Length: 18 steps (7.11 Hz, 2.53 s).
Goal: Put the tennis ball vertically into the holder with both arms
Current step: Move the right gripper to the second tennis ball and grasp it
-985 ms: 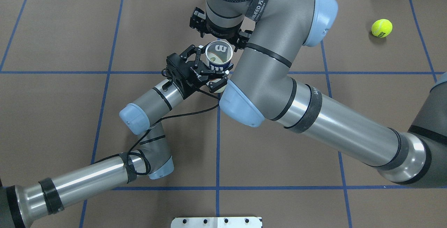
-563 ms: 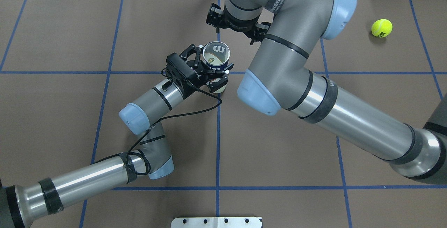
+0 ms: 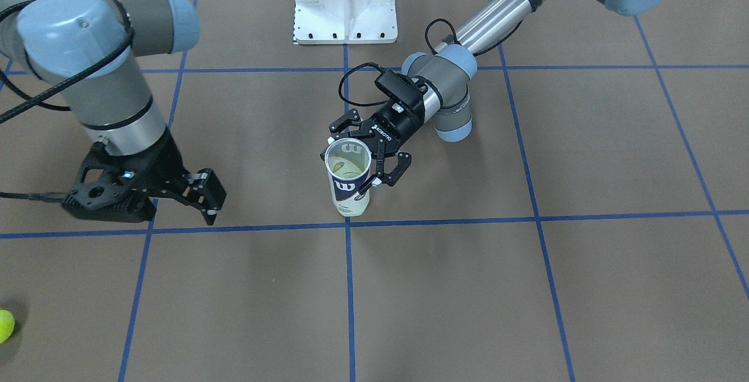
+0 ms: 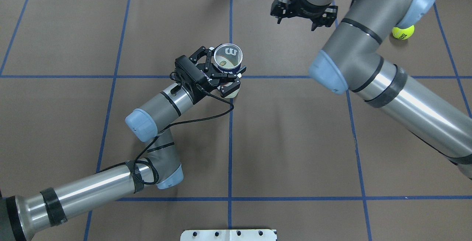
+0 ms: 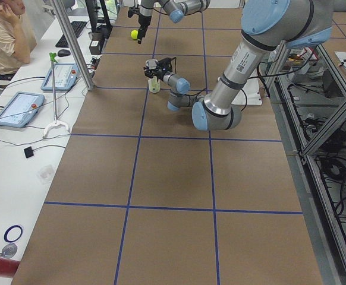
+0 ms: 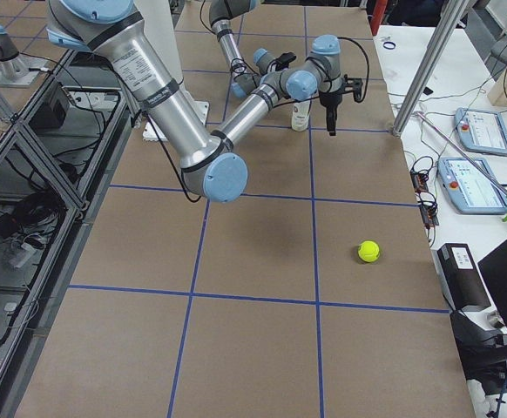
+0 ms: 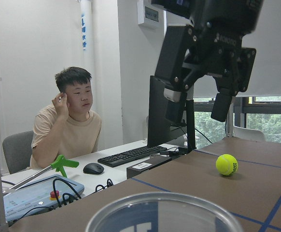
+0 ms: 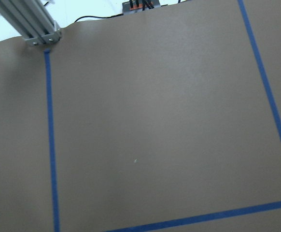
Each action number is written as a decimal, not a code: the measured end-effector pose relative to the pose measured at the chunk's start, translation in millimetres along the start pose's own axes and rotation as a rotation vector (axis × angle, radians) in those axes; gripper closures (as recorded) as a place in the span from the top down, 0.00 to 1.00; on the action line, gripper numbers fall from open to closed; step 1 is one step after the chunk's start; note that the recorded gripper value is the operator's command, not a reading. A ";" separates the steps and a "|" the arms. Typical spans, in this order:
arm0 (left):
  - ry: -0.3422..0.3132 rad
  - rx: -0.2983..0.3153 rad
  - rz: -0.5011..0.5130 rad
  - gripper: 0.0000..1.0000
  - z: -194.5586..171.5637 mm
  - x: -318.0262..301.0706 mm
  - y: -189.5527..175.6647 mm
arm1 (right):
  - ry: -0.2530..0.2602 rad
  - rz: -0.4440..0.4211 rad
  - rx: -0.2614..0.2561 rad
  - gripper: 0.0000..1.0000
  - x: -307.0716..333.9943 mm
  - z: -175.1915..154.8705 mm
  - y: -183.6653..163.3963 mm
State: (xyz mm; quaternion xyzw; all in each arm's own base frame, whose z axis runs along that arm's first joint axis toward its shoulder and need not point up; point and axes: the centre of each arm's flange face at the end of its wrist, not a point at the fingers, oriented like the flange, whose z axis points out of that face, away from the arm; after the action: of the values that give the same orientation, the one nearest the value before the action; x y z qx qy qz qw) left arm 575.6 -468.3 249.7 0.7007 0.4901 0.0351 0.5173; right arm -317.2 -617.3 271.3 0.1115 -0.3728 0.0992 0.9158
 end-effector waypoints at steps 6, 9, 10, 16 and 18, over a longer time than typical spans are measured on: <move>0.006 -0.002 -0.004 0.99 -1.1 4.8 2.2 | 0.066 -0.190 0.025 0.99 282.2 129.0 -83.3; 0.006 -0.002 -0.004 0.99 -1.1 4.5 2.0 | 0.079 -0.202 0.031 0.99 312.4 157.2 -86.4; 0.006 -0.002 -0.004 0.99 -1.1 4.7 2.0 | 0.080 -0.203 0.035 0.99 315.3 165.1 -87.0; 0.006 -0.003 -0.004 0.99 -1.1 4.8 2.3 | 0.226 -0.225 0.058 0.00 315.3 213.8 -63.0; 0.006 -0.002 -0.005 0.99 -1.1 4.8 2.1 | 0.210 -0.223 0.079 0.00 302.5 206.2 -67.5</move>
State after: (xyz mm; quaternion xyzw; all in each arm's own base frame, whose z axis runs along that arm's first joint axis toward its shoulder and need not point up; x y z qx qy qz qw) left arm 578.8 -464.0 249.6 0.6989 0.4932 0.0366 0.5167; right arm -223.1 -709.3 619.5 0.1770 -0.2560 0.0227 0.9501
